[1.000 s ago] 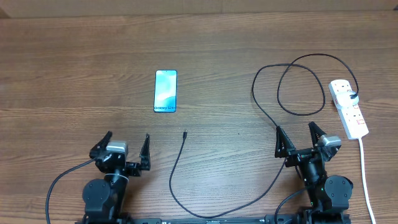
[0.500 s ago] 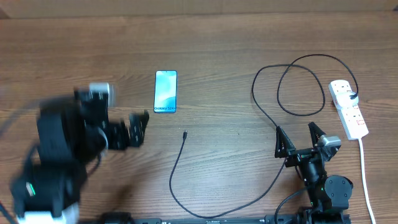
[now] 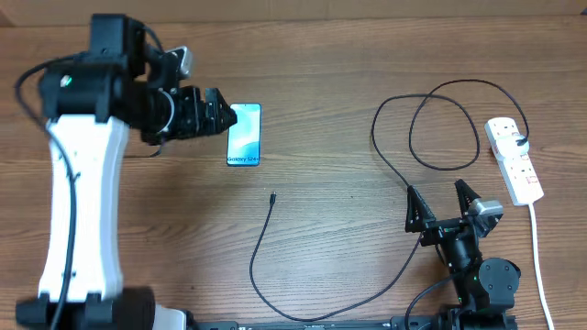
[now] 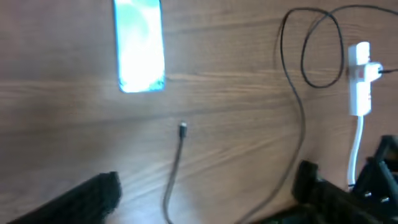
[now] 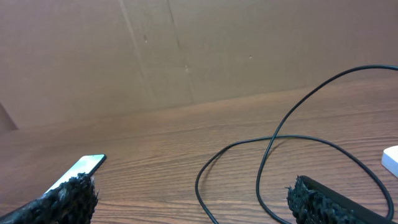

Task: Plug charger to phone and switch on socket
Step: 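Move the left gripper forward over the Galaxy phone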

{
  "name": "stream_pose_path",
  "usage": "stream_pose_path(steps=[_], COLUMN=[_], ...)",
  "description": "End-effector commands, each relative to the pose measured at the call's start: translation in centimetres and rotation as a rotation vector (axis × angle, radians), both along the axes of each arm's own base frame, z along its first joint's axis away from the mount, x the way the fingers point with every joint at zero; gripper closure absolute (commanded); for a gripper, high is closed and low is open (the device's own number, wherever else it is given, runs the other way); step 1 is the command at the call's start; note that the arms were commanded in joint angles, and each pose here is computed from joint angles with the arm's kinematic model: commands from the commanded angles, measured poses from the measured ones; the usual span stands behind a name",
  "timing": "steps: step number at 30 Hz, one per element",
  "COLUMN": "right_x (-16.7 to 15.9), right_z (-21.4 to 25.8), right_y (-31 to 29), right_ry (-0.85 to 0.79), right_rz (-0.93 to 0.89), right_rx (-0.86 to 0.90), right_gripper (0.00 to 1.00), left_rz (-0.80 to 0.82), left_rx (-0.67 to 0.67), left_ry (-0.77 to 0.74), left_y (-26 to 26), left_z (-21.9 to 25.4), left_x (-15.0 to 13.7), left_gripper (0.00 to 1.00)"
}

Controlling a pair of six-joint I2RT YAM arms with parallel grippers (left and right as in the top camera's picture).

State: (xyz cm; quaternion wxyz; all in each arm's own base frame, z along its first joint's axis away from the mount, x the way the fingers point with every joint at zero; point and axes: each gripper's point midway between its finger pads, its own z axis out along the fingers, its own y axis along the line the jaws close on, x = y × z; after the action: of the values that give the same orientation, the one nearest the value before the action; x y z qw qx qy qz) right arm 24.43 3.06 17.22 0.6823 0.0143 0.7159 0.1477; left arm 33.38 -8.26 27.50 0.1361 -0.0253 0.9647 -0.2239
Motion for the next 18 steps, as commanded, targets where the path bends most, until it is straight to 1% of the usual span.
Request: stream_pose_path(steps=[1, 7, 10, 14, 17, 18], right_x=[0.0, 0.0, 0.0, 0.0, 0.0, 0.0], right_z=[-0.3, -0.3, -0.3, -0.3, -0.3, -0.3], right_y=[-0.1, -0.1, -0.1, -0.1, -0.1, -0.1], right_ry=[0.001, 0.001, 0.001, 0.001, 0.001, 0.001], right_rz=[-0.005, -0.005, -0.005, -0.005, -0.005, -0.005], right_rx=[0.001, 0.001, 0.001, 0.001, 0.001, 0.001], right_gripper=[0.00, 0.00, 0.00, 0.00, 0.00, 0.00], left_rz=[0.010, 0.005, -0.003, -0.010, 0.040, 0.057], left_rx=[-0.099, -0.080, -0.005, 0.061, 0.170, 0.226], left_ry=[0.086, 0.207, 0.273, 0.323, 0.347, 0.356], left_y=[-1.7, -2.0, -2.0, -2.3, -1.6, -1.1], left_z=[-1.2, -5.4, -8.3, -10.9, -13.0, -13.9], left_x=[1.0, 2.2, 2.7, 3.1, 3.8, 4.1], left_gripper=[0.96, 0.96, 0.96, 0.96, 0.96, 0.96])
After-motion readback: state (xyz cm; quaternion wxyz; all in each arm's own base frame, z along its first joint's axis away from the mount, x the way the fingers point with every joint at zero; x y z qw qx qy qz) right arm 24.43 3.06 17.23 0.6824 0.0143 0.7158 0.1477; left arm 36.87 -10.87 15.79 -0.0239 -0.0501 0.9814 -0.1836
